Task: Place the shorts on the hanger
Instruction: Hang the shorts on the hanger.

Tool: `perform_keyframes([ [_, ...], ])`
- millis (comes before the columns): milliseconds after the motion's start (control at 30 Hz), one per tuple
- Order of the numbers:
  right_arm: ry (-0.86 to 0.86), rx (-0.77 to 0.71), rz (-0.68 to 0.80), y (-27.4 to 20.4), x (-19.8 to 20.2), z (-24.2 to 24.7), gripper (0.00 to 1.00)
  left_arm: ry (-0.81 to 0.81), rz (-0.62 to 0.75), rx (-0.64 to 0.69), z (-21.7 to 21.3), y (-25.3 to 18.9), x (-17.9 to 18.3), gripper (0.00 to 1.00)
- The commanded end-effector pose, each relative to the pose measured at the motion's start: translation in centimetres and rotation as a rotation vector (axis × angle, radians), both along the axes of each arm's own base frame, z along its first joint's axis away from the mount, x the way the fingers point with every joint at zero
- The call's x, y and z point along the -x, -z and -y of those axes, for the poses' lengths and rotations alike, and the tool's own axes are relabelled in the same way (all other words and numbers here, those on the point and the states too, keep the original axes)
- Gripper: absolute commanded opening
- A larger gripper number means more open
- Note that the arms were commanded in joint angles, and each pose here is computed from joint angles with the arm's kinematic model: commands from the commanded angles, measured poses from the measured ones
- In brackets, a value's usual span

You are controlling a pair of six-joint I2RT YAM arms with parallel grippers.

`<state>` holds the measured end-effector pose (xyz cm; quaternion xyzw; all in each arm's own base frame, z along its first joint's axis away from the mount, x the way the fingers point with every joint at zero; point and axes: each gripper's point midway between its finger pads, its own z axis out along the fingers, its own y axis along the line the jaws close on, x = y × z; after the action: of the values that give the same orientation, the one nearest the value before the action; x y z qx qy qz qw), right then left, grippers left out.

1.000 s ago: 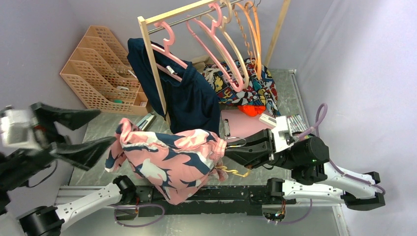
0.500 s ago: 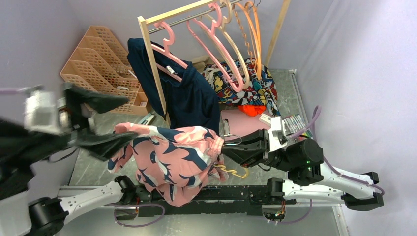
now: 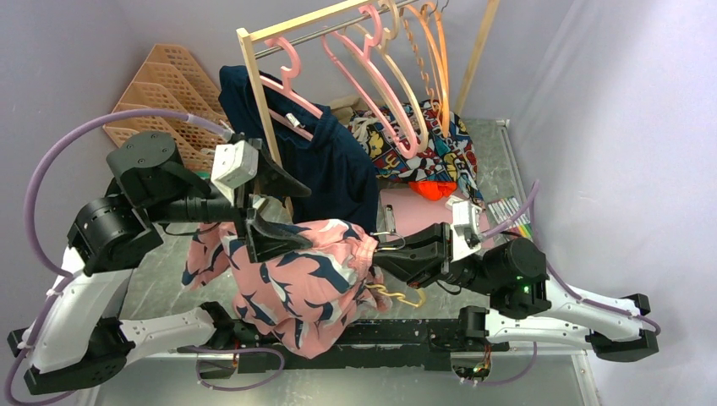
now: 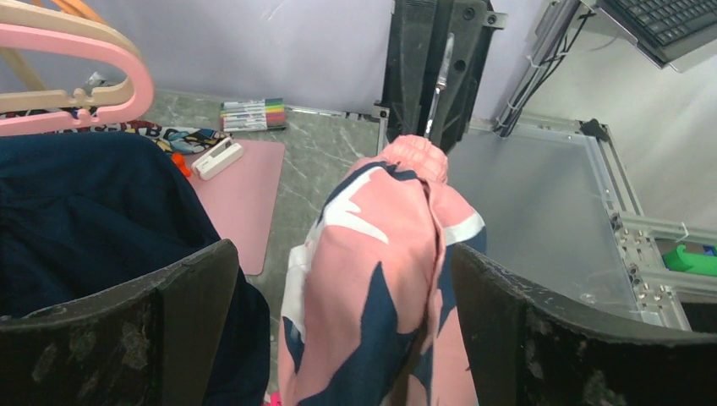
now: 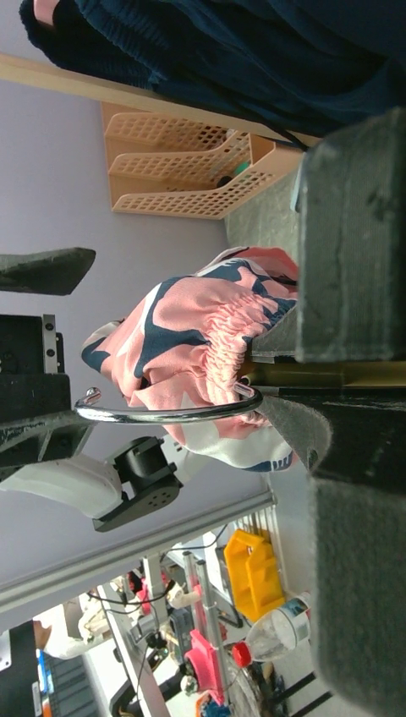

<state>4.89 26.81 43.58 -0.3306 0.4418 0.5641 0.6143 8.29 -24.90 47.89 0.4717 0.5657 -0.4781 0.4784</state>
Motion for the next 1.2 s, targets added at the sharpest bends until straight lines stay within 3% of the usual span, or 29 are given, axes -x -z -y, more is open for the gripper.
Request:
perform_keyframes([
  [0, 0.029, -0.046, 0.01, -1.0, -0.4, 0.7, 0.0, 0.063, 0.044, -0.005, -0.8, 0.4, 1.5, 0.99],
  [500, 0.022, 0.043, 0.013, 1.0, -0.6, -1.5, 0.0, 0.081, -0.026, -0.201, 1.0, 8.6, -0.1, 0.99],
  [833, -0.001, 0.061, 0.027, 0.3, -0.2, -1.7, 0.0, 0.109, -0.024, -0.262, 1.4, 10.7, -0.2, 0.72],
  [967, -0.013, 0.058, 0.03, 0.2, -0.1, -1.9, 0.0, 0.126, -0.037, -0.299, 1.4, 12.1, 0.2, 0.7],
  [1033, -0.022, 0.059, 0.031, 0.2, 0.1, -2.0, 0.0, 0.136, -0.04, -0.315, 1.4, 12.5, 0.4, 0.58],
  [1067, -0.025, 0.061, 0.032, 0.2, 0.1, -2.1, 0.0, 0.142, -0.042, -0.324, 1.3, 12.8, 0.5, 0.43],
  [1100, -0.028, 0.062, 0.031, 0.2, 0.2, -2.2, 0.0, 0.143, -0.043, -0.332, 1.4, 13.0, 0.5, 0.35],
  [1167, -0.034, 0.065, 0.033, 0.1, 0.3, -2.3, 0.0, 0.152, -0.049, -0.342, 1.4, 13.3, 0.7, 0.26],
])
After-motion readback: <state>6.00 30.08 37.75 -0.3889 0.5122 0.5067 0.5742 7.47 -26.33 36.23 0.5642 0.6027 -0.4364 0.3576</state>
